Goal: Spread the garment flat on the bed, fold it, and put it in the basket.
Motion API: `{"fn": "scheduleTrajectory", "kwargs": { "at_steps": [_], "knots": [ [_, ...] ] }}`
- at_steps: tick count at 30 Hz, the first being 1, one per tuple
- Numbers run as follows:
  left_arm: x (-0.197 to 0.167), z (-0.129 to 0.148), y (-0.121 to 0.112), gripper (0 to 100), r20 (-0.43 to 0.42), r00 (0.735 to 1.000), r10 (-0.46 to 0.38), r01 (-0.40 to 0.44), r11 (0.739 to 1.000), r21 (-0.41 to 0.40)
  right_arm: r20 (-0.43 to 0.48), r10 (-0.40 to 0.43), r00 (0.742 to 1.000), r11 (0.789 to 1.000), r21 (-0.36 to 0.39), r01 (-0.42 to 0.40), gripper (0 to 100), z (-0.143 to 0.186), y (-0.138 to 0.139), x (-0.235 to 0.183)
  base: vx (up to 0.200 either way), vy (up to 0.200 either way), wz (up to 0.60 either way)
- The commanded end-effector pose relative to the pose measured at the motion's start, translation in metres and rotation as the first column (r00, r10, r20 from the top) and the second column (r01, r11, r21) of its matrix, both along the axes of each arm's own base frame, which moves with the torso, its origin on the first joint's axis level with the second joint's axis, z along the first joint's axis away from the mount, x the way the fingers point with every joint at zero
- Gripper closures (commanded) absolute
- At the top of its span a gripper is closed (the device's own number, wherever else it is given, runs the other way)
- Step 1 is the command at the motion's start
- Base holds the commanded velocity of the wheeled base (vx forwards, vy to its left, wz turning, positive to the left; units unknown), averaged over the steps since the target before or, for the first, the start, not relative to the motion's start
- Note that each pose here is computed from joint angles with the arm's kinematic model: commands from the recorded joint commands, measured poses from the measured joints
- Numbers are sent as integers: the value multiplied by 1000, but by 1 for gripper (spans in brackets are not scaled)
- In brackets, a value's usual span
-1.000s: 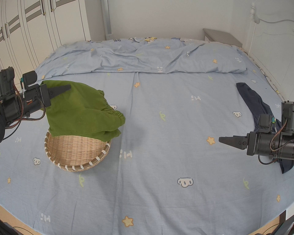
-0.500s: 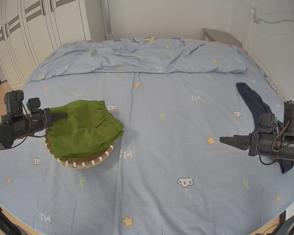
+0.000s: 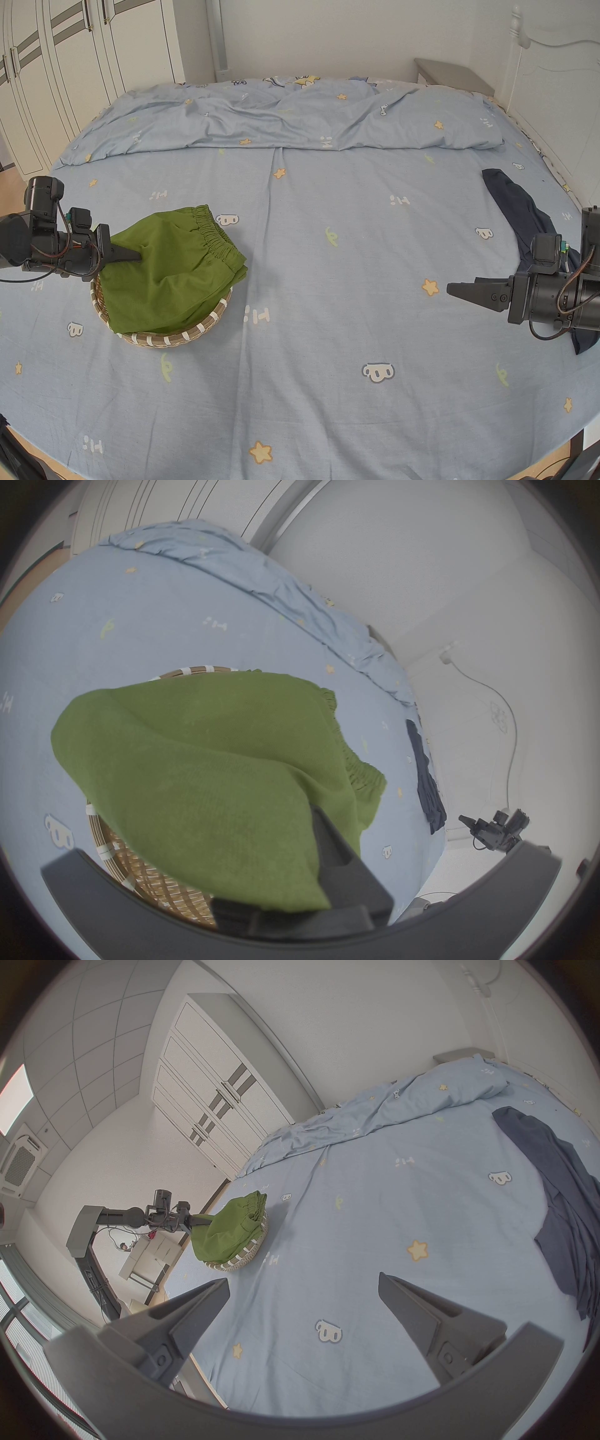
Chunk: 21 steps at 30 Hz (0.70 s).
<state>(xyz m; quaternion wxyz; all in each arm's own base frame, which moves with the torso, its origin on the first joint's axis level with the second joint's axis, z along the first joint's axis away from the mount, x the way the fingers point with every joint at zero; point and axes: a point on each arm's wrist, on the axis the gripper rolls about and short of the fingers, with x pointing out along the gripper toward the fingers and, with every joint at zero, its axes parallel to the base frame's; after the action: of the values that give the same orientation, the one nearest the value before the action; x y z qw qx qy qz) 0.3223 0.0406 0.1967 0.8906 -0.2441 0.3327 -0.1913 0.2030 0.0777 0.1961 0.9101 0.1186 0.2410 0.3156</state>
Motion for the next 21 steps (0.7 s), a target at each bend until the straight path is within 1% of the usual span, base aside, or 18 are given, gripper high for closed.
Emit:
{"fn": "scheduleTrajectory", "kwargs": {
  "at_steps": [1,3,4,6,8,10,17,21],
  "knots": [
    [23,-11,1,100,-66,998,26,-24,1000,18,6,-2,1000,1000,-1,2,0,1,0,-2,0,0,0],
    [25,-13,0,100,-120,992,33,-31,999,23,8,-2,1000,1000,-2,2,0,1,1,-2,0,0,0],
    [26,-13,0,100,-132,991,33,-31,999,21,8,-4,1000,1000,-2,4,0,1,1,-2,0,0,0],
    [27,-16,-1,100,-189,982,25,-22,1000,18,9,-4,1000,1000,-2,4,0,2,0,-2,0,0,0],
    [30,-19,-4,100,-223,975,13,-9,1000,16,9,-4,1000,1000,-2,4,0,2,0,-2,0,0,0],
    [32,-22,-7,100,-245,969,8,-3,1000,20,14,-4,1000,1000,0,4,0,3,0,-3,0,0,0],
    [39,-37,-12,100,-297,953,61,-34,995,94,18,-4,1000,1000,1,4,0,3,0,-5,0,0,0],
    [39,-36,-13,100,-307,950,64,-36,994,99,18,1,1000,1000,1,-1,0,3,1,-5,0,0,0]
  ]
}}
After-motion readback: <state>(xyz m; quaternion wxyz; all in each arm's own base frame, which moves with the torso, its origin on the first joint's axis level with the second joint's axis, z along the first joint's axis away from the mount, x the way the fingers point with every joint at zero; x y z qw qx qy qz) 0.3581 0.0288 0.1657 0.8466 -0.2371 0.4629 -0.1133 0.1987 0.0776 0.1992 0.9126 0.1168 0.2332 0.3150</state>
